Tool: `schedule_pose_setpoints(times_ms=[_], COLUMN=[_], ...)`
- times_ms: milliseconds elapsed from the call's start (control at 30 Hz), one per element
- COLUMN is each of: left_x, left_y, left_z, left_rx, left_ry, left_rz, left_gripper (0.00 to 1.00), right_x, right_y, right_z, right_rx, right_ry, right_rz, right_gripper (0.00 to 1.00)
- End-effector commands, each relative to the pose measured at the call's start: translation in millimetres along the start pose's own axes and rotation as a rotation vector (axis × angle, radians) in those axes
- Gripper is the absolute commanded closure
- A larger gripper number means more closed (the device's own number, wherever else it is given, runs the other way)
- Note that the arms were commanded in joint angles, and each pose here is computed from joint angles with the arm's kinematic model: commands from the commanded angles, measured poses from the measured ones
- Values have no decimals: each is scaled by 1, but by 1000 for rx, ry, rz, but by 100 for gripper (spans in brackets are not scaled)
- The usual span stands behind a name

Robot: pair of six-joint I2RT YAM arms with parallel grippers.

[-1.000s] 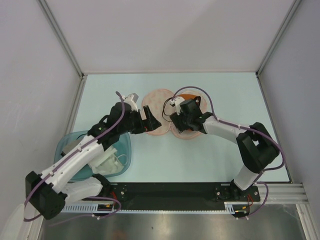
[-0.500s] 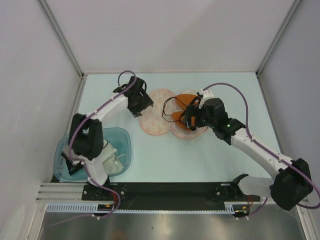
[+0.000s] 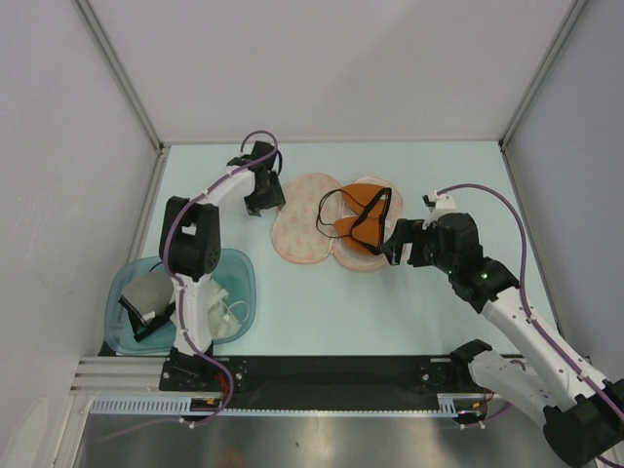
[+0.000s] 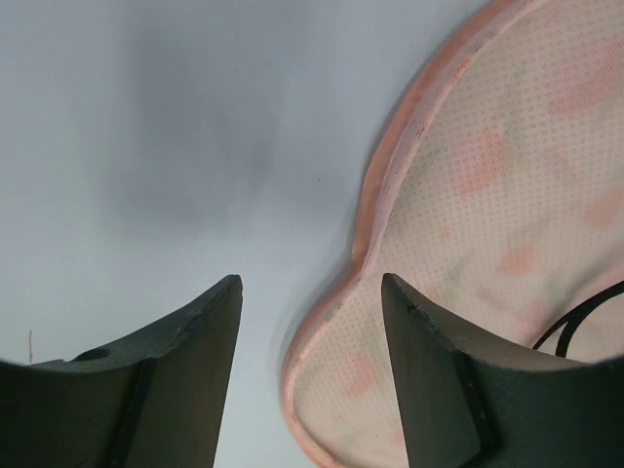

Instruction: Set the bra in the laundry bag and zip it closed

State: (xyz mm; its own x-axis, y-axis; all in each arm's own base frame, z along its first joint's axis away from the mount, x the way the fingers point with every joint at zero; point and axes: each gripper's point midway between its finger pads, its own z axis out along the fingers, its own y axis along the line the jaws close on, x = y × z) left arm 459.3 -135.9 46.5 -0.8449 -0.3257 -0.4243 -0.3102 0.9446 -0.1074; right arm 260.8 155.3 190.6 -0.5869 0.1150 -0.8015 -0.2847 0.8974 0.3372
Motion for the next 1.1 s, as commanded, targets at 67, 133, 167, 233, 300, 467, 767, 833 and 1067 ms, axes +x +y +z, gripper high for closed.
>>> schedule_pose_setpoints(times_ms=[67,133,167,233,300,467,767,833,1067], left_x=[-1,2,2,4,5,8,-8,-16,-24], left_y=[-14,-15,-15,-17,-18,-22,-28,-28,-47], left_z=[13,19,20,22,22,23,5,-9,-65], left_rx=[74,80,81,92,107,137,164,175,270], left_ry=[23,33,36,37,36,42,-16,-46,-106], left_rz=[137,150,150,154,158,167,182,190,235], left_gripper=[36,36,37,38,42,54,100,100,100], right_x=[3,5,5,11,12,20,27,30,1], right_y=[1,2,3,2,2,0,-15,-27,-61], right_z=[-13,-15,-16,-15,-15,-12,-1,10,55], right_rx=[-41,-49,-54,-54,-56,-50,29,83,89], right_ry=[-8,-3,-3,9,5,23,27,51,25], right_rz=[37,42,43,52,58,80,159,218,358], right_gripper=[5,5,5,5,5,5,6,7,17])
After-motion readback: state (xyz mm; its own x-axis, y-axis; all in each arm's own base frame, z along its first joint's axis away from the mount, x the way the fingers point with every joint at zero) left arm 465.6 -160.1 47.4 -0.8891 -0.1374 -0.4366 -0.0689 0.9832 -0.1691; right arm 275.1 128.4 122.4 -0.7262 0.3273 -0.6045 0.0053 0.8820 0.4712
